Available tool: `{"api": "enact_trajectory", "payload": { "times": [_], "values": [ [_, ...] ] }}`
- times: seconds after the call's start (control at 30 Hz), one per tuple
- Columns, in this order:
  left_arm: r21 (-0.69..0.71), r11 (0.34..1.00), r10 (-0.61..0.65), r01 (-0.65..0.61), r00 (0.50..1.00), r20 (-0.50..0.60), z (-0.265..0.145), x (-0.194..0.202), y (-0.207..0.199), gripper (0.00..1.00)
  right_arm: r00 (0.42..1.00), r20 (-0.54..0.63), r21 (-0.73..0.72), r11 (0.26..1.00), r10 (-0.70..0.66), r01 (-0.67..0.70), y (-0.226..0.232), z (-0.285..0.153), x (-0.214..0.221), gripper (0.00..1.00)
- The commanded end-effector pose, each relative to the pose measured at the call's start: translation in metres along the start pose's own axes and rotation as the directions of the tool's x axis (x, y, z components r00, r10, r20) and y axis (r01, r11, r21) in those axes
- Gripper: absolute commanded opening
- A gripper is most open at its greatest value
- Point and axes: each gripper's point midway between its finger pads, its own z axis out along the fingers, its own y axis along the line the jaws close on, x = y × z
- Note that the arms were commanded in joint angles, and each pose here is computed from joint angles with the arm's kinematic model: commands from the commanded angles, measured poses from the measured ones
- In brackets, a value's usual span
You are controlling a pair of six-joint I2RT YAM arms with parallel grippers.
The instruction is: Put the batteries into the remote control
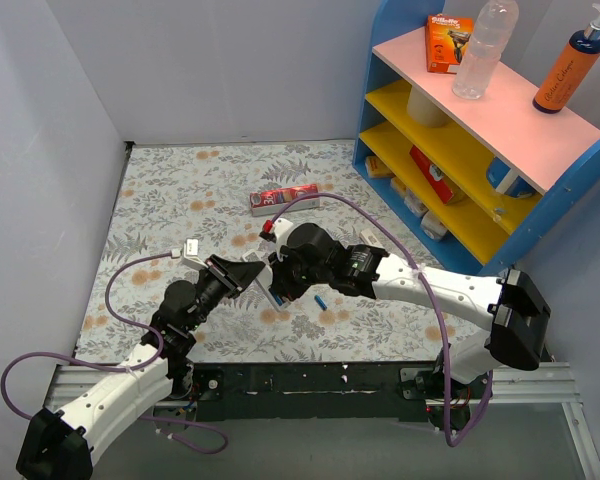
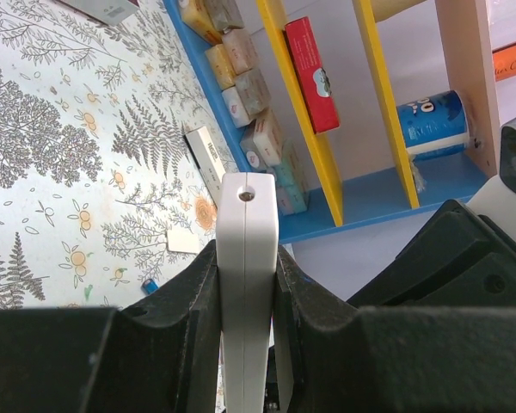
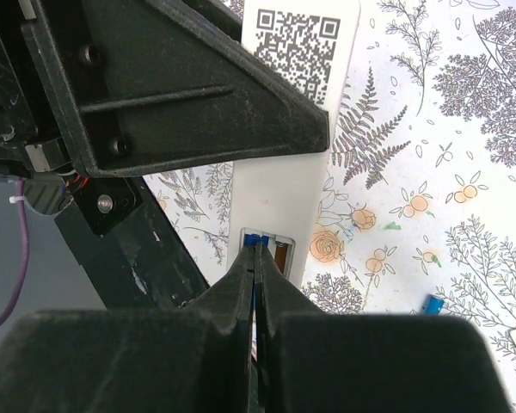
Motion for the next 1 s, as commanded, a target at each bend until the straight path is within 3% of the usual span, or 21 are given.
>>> {"api": "enact_trajectory", "payload": {
  "times": [0.0,0.27,0.53,0.8,0.97],
  "values": [
    [0.245,0.97,-0.012,-0.004,0.998,0.067,-0.006,-0.024,-0.069,0.0,1.0,-0.016,-0.06,0.998,-0.02,0.019,0.019,0.003,0.008,0.03],
    [0.146,0.988,0.041,-0.046,0.998,0.039,-0.005,-0.011,-0.035,0.0,0.986,0.139,-0.015,0.996,-0.09,0.093,0.024,-0.018,-0.046,0.11],
    [-0.007,0.997,0.083,-0.083,0.995,0.057,-0.002,-0.012,-0.001,0.0,0.971,0.204,0.039,0.992,-0.123,0.118,0.018,-0.039,-0.061,0.22],
    [-0.114,0.993,0.048,-0.039,0.996,0.08,-0.003,-0.013,0.025,0.0,0.966,0.225,0.177,0.98,-0.128,0.088,-0.018,-0.069,-0.035,0.42],
    [-0.138,0.99,0.039,-0.024,0.993,0.108,-0.005,-0.018,0.029,0.0,0.993,0.074,0.333,0.941,-0.09,0.061,-0.066,-0.056,0.028,0.47]
  ]
}}
